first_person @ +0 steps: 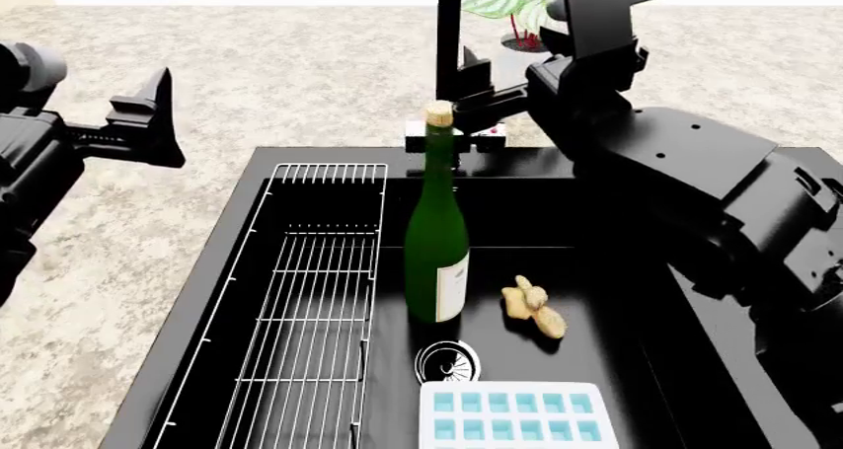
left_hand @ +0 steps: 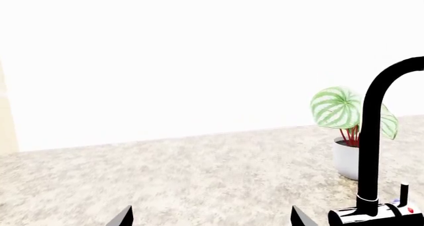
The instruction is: Pick the bottle and ice cube tray and place them in the sink. Then turn on the water.
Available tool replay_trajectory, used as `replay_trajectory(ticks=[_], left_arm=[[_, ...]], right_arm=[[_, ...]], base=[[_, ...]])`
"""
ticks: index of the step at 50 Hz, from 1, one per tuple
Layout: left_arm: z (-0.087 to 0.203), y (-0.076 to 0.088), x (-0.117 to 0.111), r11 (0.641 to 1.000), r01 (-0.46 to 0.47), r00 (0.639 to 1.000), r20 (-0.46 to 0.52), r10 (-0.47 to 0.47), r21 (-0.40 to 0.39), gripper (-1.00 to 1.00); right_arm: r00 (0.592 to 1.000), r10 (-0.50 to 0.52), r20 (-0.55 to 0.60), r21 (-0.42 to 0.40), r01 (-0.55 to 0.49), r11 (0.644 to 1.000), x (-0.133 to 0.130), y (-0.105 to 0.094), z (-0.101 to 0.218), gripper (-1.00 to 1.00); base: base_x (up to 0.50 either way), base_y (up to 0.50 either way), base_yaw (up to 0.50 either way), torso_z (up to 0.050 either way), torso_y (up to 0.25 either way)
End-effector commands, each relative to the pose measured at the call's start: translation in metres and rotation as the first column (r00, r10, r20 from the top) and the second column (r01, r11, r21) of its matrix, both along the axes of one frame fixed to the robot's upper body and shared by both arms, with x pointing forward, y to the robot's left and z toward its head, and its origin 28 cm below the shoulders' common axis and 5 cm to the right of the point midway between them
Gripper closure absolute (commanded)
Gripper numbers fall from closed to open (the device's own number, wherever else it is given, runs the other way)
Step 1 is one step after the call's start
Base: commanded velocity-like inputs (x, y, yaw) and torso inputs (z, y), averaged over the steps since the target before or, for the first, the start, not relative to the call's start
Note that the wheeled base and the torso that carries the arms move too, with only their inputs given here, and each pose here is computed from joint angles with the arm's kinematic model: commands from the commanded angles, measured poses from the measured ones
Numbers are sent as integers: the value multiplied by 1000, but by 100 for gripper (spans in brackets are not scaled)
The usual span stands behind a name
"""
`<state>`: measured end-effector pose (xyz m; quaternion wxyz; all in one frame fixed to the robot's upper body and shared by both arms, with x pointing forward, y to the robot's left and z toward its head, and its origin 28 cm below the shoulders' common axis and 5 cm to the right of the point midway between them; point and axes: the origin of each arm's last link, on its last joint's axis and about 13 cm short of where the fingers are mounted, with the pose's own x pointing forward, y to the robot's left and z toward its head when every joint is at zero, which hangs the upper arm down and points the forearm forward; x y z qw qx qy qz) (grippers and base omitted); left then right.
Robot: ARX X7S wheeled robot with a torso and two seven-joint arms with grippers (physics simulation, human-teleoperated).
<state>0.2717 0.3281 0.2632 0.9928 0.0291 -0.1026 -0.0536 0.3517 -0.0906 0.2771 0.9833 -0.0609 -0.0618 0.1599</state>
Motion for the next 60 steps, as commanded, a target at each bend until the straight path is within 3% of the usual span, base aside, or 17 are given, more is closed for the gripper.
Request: replay_trajectory(ticks=[1, 15, 23, 42, 60], left_arm=[[8, -5, 3, 1000, -2, 1000, 20, 3, -19, -100], [16, -10, 10, 999, -28, 999, 22, 29, -26, -100], [26, -21, 27, 997, -67, 998, 1, 67, -40, -100], [45, -40, 62, 998, -65, 998, -20, 64, -25, -100], [59, -51, 102, 995, -102, 994, -40, 102, -19, -100]], right_arm=[[998, -56, 17, 0, 56, 998, -9, -15, 5, -100], [987, -158, 30, 24, 157, 987, -8, -39, 17, -100], [978, -204, 33, 17, 203, 979, 11, -50, 13, -100], [987, -151, 53, -16, 152, 988, 62, -36, 22, -100], [995, -88, 45, 68, 85, 994, 90, -26, 2, -100]], base=[[0, 0, 0, 0, 0], [0, 0, 0, 0, 0], [0, 0, 0, 0, 0], [0, 0, 0, 0, 0], [0, 0, 0, 0, 0]])
